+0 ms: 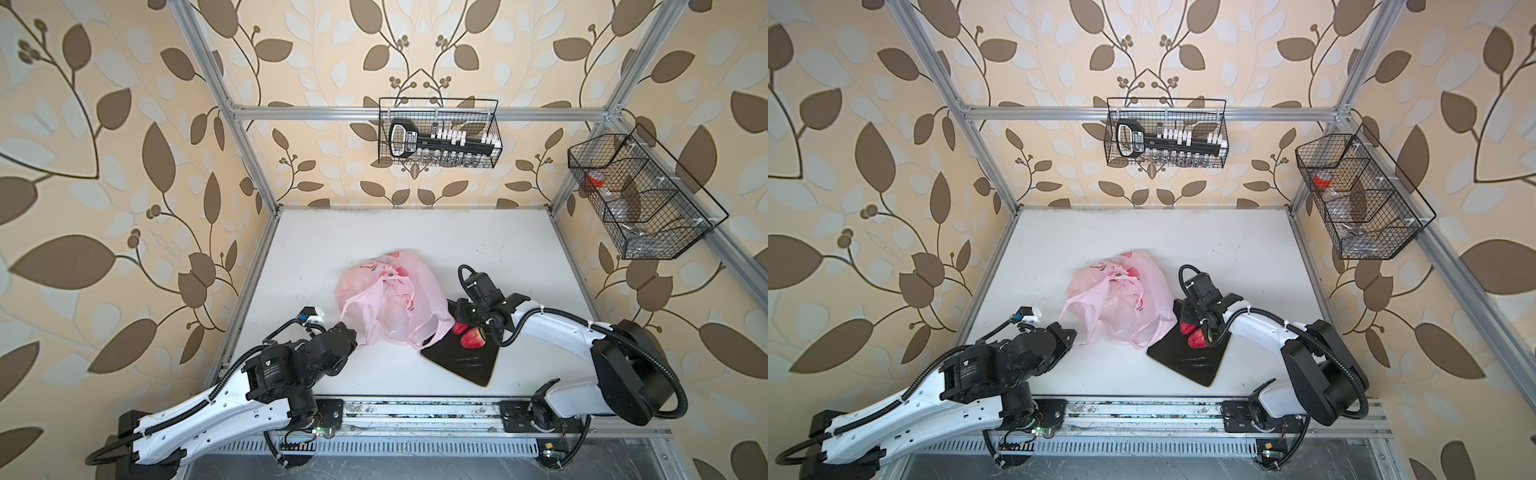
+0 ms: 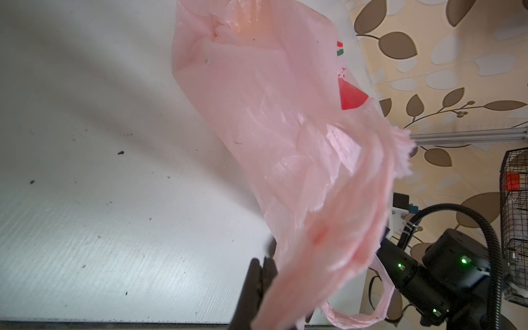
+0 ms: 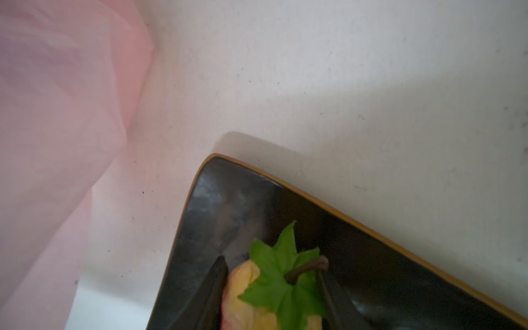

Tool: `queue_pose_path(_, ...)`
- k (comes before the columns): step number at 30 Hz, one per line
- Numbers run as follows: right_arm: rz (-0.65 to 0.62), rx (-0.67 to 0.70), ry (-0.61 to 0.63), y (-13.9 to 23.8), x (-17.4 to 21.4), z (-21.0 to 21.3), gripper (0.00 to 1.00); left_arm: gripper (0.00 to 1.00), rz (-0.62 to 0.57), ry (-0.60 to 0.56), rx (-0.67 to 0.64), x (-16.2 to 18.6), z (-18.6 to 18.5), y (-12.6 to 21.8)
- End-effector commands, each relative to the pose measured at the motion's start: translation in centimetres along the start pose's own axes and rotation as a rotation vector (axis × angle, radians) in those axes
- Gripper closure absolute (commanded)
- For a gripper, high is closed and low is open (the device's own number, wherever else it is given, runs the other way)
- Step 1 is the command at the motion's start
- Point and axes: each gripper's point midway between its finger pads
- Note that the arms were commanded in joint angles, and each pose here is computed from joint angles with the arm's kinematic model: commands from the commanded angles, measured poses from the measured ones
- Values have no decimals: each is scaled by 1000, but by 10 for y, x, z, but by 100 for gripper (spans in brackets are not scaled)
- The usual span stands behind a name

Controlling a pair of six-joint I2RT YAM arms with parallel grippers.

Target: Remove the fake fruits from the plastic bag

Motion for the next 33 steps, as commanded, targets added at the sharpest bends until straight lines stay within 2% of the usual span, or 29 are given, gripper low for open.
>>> queue_pose_path(1,-23,45,20,-5,0,-10,57,100,-24,0,-24,-5,7,1)
queue_pose_path(4,-22,54,17,-4,1,-13,40,100,-24,-3,-24,-5,7,1)
queue_pose_path(7,-38,48,16,4,-3,-10,27,100,-25,-4,-25,-5,8,1)
queue_pose_path(11,-95,2,16,33,-19,3,19,100,-26,-1,-23,-5,9,2)
queue_pose_path(15,-180,-92,37,77,-43,28,18,100,-24,-3,-19,-5,9,3)
queue_pose_path(19,-242,-246,118,122,-55,70,20,100,-21,-9,-11,-5,8,3)
queue_pose_path(21,-248,-315,188,138,-49,95,20,100,-17,-11,-12,-4,9,3)
queue_pose_path(24,-256,-389,364,153,-25,138,20,100,-16,-11,-11,-4,8,3)
queue_pose_path(26,-241,-404,497,151,-3,162,21,100,-16,-13,-9,-4,8,4)
queue_pose_path(28,-224,-379,571,139,11,177,21,100,-14,-13,-8,-4,7,4)
queue_pose_path(31,-203,-317,565,111,14,189,24,100,-12,-18,-8,-4,7,4)
queue_pose_path(33,-234,-241,536,91,6,189,29,100,-11,-19,-8,-4,7,4)
Point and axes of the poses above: each gripper's point midway between its finger pads, its own y axis back along the fingers, its own z axis along the line the jaws close on, x = y × z, and after that the axes turned 10 degrees about -y, right-handed
